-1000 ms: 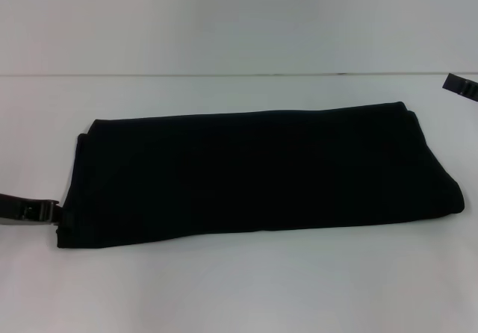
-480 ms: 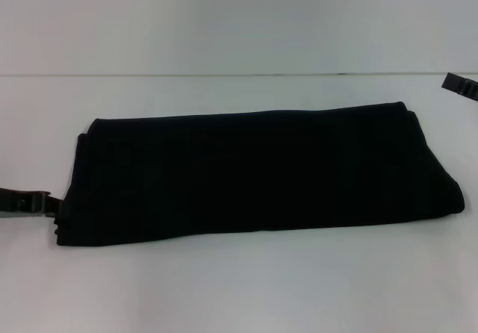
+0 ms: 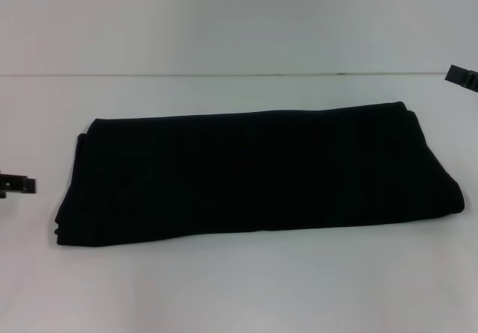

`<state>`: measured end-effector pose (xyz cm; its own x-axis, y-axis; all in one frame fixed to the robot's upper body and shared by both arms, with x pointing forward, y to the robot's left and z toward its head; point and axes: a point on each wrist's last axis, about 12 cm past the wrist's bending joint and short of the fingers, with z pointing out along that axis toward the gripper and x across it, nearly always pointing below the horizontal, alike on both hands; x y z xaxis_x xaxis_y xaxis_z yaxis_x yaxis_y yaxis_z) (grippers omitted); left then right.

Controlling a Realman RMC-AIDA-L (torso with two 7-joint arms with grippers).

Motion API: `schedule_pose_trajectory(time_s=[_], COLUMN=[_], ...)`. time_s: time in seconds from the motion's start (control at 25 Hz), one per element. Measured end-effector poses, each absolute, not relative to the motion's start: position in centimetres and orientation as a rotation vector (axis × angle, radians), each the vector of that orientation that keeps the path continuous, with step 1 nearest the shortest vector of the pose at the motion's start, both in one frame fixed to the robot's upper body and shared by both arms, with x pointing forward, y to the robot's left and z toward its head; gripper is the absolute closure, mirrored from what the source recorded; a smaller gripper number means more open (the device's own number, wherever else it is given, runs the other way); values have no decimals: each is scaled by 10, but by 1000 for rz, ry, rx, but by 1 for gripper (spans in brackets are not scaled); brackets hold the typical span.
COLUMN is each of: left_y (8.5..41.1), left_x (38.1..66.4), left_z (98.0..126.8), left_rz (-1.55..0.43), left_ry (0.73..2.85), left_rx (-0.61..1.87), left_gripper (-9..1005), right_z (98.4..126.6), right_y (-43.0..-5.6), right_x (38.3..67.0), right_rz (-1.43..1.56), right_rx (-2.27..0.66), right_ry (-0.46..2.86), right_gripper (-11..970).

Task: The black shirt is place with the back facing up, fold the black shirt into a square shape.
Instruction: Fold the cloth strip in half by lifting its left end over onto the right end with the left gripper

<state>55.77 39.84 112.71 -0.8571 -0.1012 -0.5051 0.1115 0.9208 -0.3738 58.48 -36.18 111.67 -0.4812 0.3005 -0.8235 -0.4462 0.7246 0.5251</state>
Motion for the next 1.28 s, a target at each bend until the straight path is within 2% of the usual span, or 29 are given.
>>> schedule_pose_trajectory(time_s=[0.12, 0.36, 0.56, 0.92, 1.28], left_y=[391, 363, 352, 339, 340], left_x=[553, 545, 542, 545, 544], left_z=[1133, 1139, 1132, 1109, 1101], left_rz=[-644, -995, -1136, -1251, -1294], left_ry=[2549, 2569, 2626, 2693, 2705], left_rx=[47, 184, 145, -127, -402], left_gripper=[461, 307, 108, 107, 107], right_z=[1118, 1119, 1121, 1122, 1123], right_y=[-363, -365, -367, -366, -369], right_x=[586, 586, 587, 588, 587], right_rz=[884, 877, 872, 874, 869], right_rx=[-115, -116, -117, -123, -116], right_ry=[1874, 1873, 1872, 1870, 1868], right_gripper=[229, 229, 229, 230, 229])
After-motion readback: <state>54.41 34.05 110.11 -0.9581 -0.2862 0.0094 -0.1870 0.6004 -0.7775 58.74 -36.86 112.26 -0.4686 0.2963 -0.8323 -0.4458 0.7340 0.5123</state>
